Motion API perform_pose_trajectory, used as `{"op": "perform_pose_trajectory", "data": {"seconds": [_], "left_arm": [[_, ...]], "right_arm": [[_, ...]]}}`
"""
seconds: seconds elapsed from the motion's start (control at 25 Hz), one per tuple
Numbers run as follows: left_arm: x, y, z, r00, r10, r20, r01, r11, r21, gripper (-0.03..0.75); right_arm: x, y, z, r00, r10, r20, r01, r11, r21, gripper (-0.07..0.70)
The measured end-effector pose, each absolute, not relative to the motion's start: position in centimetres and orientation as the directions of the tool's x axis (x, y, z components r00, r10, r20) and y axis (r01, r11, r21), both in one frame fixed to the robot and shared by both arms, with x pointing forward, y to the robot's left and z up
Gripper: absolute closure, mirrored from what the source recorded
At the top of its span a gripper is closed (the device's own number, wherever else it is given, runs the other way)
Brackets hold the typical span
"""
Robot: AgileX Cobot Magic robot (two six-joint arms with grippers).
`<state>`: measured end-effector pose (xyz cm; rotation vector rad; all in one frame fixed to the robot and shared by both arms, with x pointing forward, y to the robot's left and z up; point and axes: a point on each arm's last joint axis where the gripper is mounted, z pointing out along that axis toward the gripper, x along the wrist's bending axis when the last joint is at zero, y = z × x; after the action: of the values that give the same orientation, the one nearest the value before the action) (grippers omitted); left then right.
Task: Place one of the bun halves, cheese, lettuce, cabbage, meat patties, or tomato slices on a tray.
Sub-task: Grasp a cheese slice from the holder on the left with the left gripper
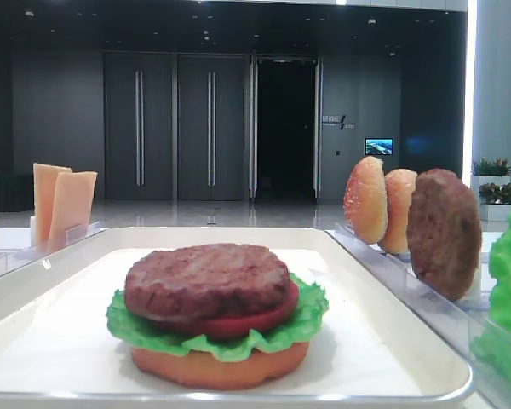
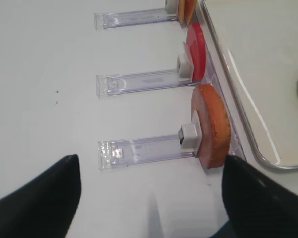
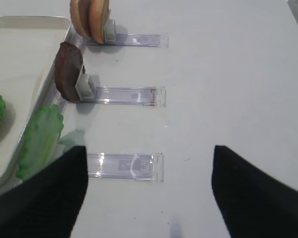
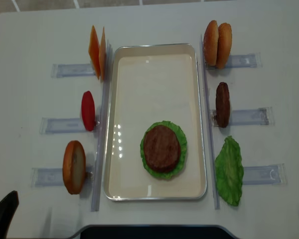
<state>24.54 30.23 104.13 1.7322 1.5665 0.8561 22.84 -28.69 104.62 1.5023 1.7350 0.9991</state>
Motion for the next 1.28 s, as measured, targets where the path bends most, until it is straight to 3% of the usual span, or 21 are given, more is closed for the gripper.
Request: {"op": "perform_pose_trajectory", "data": {"seconds": [1.08, 1.28], "left_arm": [[24.53, 30.19, 104.13, 0.078, 0.996, 0.042, 0.577, -0.079, 0.813, 0.025], [24.53, 30.19, 104.12, 0.077, 0.996, 0.041, 0.578, -0.078, 0.812, 0.088]], "right_arm": [[22.84, -28.69, 104.62, -0.153, 0.988, 0.019, 0.512, 0.063, 0.857, 0.107], [22.84, -28.69, 104.62, -0.153, 0.988, 0.019, 0.512, 0.063, 0.857, 0.107]]}}
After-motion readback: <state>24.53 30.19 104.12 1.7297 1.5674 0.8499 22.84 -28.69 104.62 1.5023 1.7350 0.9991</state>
